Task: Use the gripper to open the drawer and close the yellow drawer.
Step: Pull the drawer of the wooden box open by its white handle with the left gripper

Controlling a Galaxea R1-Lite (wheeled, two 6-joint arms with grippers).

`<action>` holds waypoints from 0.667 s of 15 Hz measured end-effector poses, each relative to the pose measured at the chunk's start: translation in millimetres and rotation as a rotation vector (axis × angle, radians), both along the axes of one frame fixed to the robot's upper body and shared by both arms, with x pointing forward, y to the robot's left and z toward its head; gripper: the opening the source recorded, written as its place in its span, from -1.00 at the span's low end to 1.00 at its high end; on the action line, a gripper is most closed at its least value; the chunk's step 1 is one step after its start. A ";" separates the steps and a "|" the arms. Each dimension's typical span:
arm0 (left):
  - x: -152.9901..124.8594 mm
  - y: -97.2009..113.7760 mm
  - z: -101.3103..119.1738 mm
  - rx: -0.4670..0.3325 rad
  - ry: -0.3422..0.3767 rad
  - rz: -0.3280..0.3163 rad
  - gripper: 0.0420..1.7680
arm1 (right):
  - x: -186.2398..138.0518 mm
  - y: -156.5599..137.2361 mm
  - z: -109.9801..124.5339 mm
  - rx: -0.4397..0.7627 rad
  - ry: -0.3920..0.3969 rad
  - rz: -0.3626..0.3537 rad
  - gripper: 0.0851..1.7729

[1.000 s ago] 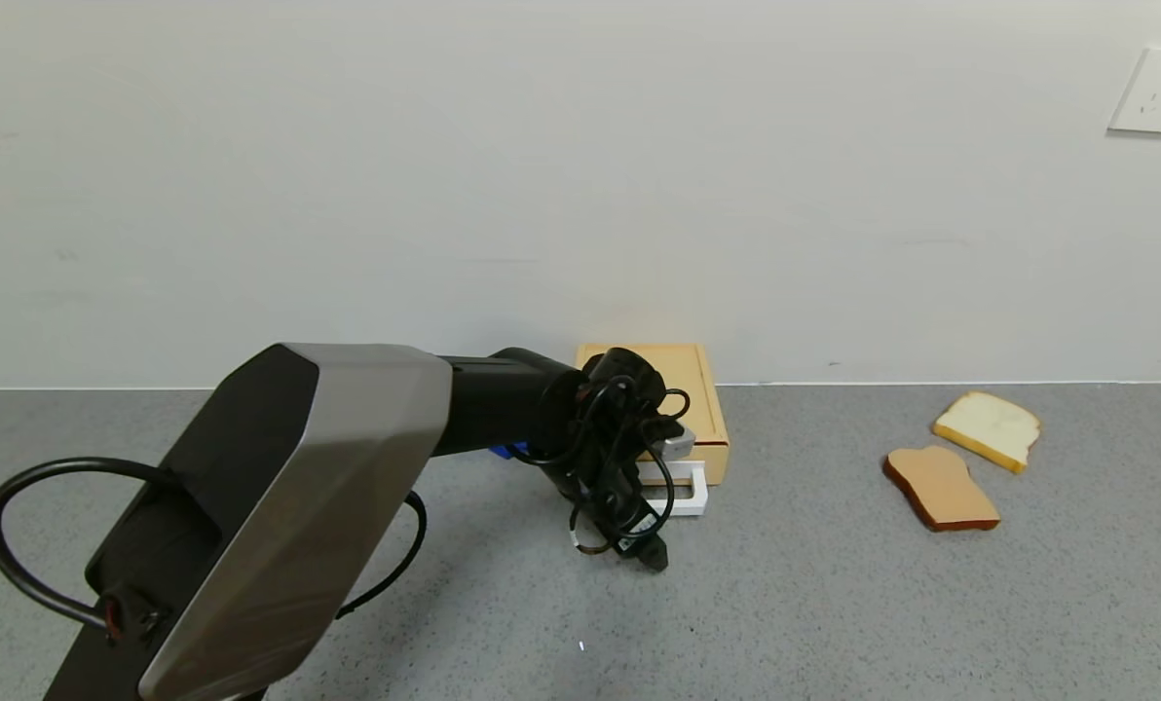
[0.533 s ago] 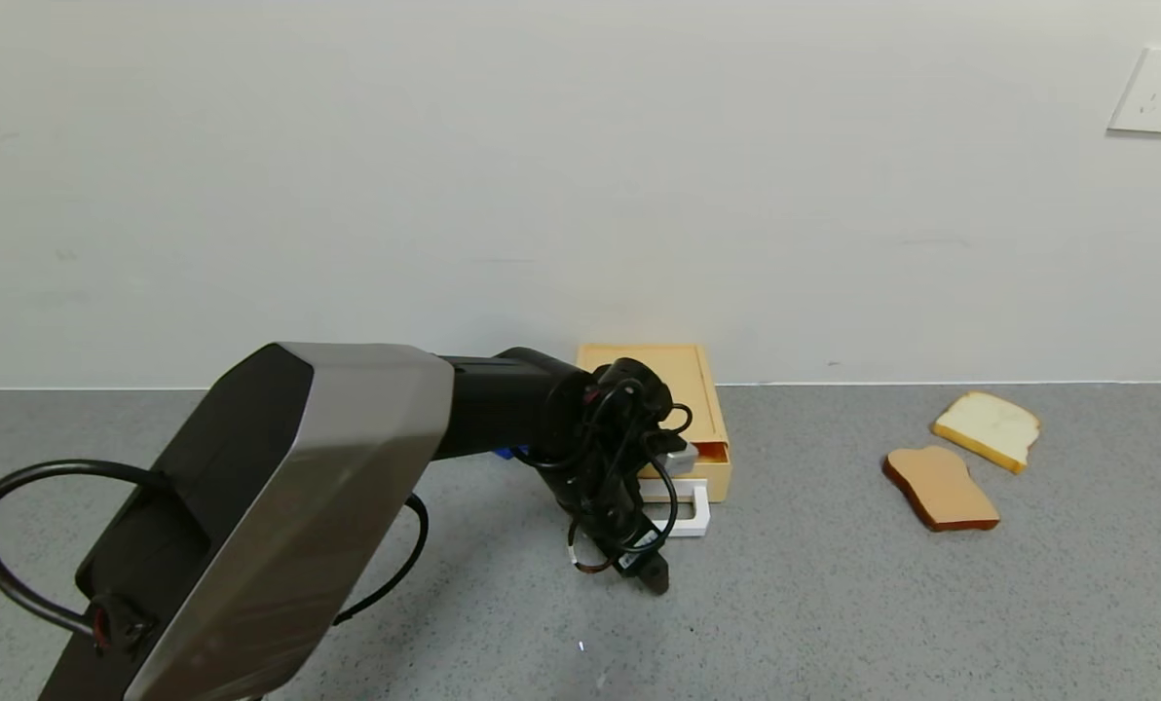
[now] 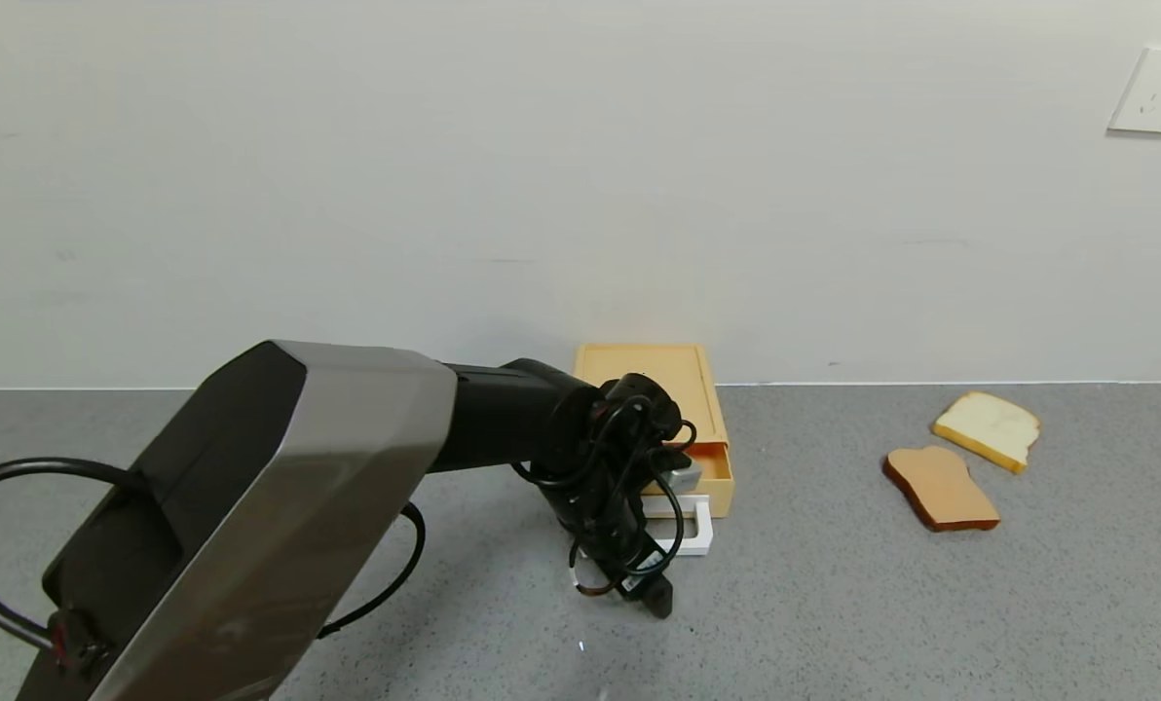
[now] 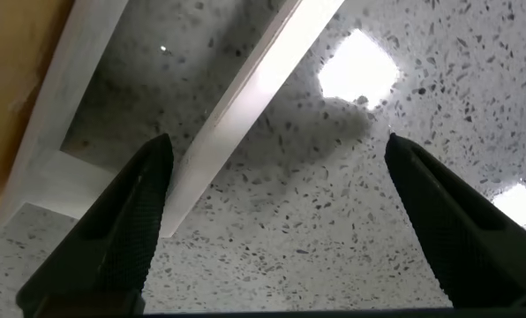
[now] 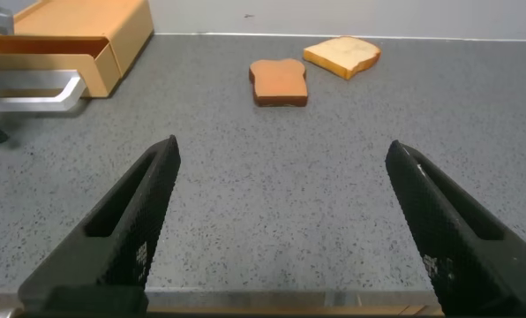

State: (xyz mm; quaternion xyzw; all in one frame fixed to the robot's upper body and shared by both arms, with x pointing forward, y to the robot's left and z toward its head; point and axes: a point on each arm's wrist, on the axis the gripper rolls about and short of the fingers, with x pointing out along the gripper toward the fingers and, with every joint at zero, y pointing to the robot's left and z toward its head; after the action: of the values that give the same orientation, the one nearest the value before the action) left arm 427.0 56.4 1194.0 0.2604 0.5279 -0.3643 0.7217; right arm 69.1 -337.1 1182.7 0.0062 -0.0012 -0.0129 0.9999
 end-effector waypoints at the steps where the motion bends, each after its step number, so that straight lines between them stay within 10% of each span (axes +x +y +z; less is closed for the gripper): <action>1: -3.6 -0.4 -0.4 0.005 0.005 -0.004 0.94 | 0.0 0.0 0.0 0.000 0.000 0.000 0.93; 10: -35.4 -3.6 -4.6 0.017 0.026 -0.040 0.94 | 0.0 0.0 0.0 0.000 0.000 0.001 0.93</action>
State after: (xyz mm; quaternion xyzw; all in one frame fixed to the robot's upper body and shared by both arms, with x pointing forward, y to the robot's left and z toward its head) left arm 391.6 52.7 1189.4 0.2724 0.5351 -0.3773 0.7050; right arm 69.1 -337.1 1182.7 0.0062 -0.0012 -0.0124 0.9999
